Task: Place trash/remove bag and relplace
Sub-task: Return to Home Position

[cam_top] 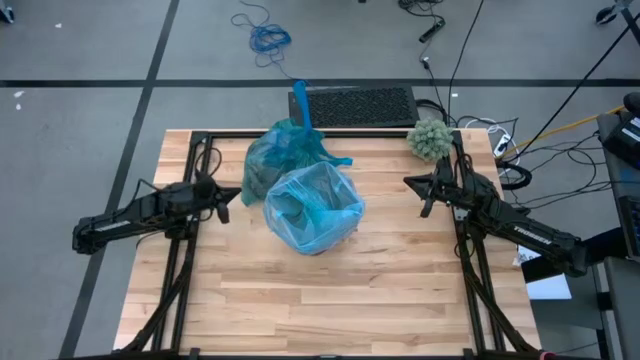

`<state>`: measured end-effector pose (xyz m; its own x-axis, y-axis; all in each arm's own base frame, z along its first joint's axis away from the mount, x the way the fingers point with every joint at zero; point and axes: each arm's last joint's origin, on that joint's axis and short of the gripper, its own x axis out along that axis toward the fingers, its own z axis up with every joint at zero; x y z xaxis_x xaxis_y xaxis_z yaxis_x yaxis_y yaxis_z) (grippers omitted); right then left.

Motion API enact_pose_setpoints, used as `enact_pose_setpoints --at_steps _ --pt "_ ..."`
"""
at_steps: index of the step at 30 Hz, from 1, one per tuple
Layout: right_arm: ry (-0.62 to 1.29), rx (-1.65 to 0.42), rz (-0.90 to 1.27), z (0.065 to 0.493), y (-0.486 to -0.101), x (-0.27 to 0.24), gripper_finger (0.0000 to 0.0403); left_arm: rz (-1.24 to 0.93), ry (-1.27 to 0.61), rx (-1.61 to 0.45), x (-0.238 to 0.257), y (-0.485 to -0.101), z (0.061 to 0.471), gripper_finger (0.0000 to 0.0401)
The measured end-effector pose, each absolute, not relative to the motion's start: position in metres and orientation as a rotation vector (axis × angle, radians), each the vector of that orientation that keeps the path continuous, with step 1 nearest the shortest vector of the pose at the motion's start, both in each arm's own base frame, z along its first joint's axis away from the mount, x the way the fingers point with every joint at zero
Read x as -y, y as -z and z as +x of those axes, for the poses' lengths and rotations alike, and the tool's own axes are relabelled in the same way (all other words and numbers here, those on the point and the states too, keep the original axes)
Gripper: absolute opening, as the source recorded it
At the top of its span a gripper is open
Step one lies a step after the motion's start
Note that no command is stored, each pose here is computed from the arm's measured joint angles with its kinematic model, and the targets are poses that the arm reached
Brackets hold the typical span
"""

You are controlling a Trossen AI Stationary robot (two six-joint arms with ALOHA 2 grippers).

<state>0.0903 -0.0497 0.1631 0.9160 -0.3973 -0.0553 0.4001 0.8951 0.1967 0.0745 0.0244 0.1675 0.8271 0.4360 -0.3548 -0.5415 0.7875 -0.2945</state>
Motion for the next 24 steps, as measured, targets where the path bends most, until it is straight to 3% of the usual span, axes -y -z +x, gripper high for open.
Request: enact_pose_setpoints --at_steps 7,14,24 --pt "0.308 -0.033 0.028 0.091 -0.165 0.047 0.0000 -0.096 -0.363 -0.198 -0.022 -0.182 0.080 0.0000" --pt "0.169 -0.014 0.048 0.092 -0.167 0.043 0.0000 -0.068 -0.246 0.030 -0.022 -0.168 0.095 0.0000" --pt "0.145 -0.022 0.014 0.093 -0.166 0.042 0.0000 -0.042 -0.253 0.010 -0.023 -0.166 0.096 0.0000"
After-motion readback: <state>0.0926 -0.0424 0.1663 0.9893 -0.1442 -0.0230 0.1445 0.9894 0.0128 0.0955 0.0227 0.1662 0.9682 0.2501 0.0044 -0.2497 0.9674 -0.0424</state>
